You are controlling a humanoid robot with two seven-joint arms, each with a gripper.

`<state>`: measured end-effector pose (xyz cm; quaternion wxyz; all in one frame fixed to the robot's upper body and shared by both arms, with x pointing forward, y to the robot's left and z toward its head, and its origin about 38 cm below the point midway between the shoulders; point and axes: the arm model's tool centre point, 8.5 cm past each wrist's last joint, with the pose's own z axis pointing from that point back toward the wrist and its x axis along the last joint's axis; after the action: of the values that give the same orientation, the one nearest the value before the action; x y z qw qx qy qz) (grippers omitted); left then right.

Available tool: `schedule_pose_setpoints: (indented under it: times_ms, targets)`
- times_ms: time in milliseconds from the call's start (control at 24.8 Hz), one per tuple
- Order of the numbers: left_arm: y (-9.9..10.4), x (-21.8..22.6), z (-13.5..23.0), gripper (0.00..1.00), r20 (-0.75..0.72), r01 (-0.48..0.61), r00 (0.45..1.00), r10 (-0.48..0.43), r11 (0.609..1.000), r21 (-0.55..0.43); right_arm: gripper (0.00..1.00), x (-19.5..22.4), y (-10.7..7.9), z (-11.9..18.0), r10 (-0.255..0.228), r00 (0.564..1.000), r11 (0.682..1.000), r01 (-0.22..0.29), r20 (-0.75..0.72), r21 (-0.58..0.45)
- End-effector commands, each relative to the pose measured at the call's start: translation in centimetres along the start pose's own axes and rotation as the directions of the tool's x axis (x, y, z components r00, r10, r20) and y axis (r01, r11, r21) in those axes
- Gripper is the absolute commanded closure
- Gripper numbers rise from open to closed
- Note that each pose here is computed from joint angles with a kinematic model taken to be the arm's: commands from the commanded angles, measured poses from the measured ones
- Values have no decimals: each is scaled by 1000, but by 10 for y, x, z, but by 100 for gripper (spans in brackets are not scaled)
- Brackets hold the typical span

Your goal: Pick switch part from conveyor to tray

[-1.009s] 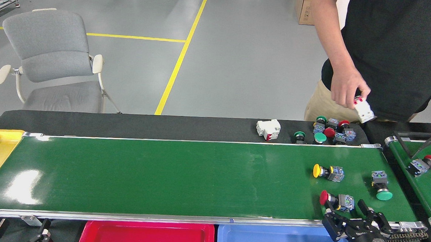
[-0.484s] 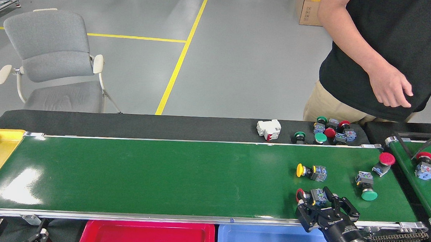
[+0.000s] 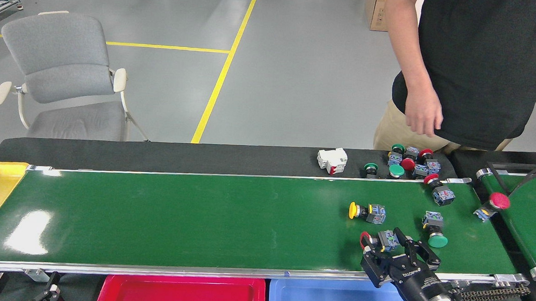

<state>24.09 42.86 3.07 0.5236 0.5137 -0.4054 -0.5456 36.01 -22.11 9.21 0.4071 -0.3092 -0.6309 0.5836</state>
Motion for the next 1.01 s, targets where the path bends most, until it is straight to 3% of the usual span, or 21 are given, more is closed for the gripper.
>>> schedule_pose_setpoints:
  times_ms: [0,81,121,161,202,323,525,565,646,686,767,807,888,968]
  targets:
    - [6,-5,-1,0,-5,16,1000,-16,1000,15,95,50,-2,-10,-6,972,999,15,234,-36]
    - [7,-5,-2,0,-4,17,1000,-17,1000,19,90,96,5,-17,-16,912,999,33,409,-34]
    - [7,-5,-2,0,-4,17,1000,-17,1000,19,75,123,10,-19,-20,863,999,35,505,-21]
    - [7,-5,-2,0,-4,17,1000,-17,1000,19,46,146,15,-20,-29,824,999,42,565,-10]
    - [7,-5,-2,0,-4,16,1000,-16,1000,17,2,173,20,-22,-41,786,999,46,617,7]
    - [8,-5,-3,0,-4,17,1000,-17,1000,20,0,214,38,-28,-54,738,998,27,673,51]
    - [7,-5,-2,0,-4,17,1000,-17,1000,18,0,216,32,-30,-53,740,999,42,670,33]
    - [6,-5,0,0,-5,15,1000,-15,1000,13,0,204,27,-29,-44,759,999,44,649,16]
    - [3,-8,4,0,-16,13,1000,-13,1000,6,3,155,12,-21,-39,853,997,70,520,-40]
    - [1,-8,6,0,-14,13,1000,-13,1000,-2,3,123,14,-2,-64,913,994,93,403,-54]
    - [2,-6,7,0,-12,10,1000,-10,1000,2,6,80,19,30,-133,978,985,149,163,-91]
    - [1,-5,8,0,-11,11,1000,-11,1000,0,7,52,26,53,-167,986,980,167,11,-109]
    - [2,-3,8,0,-1,11,1000,-11,1000,1,9,2,31,98,-159,965,979,128,-208,-159]
    - [8,3,3,0,8,14,1000,-15,1000,17,9,-24,30,125,-161,915,969,74,-371,-237]
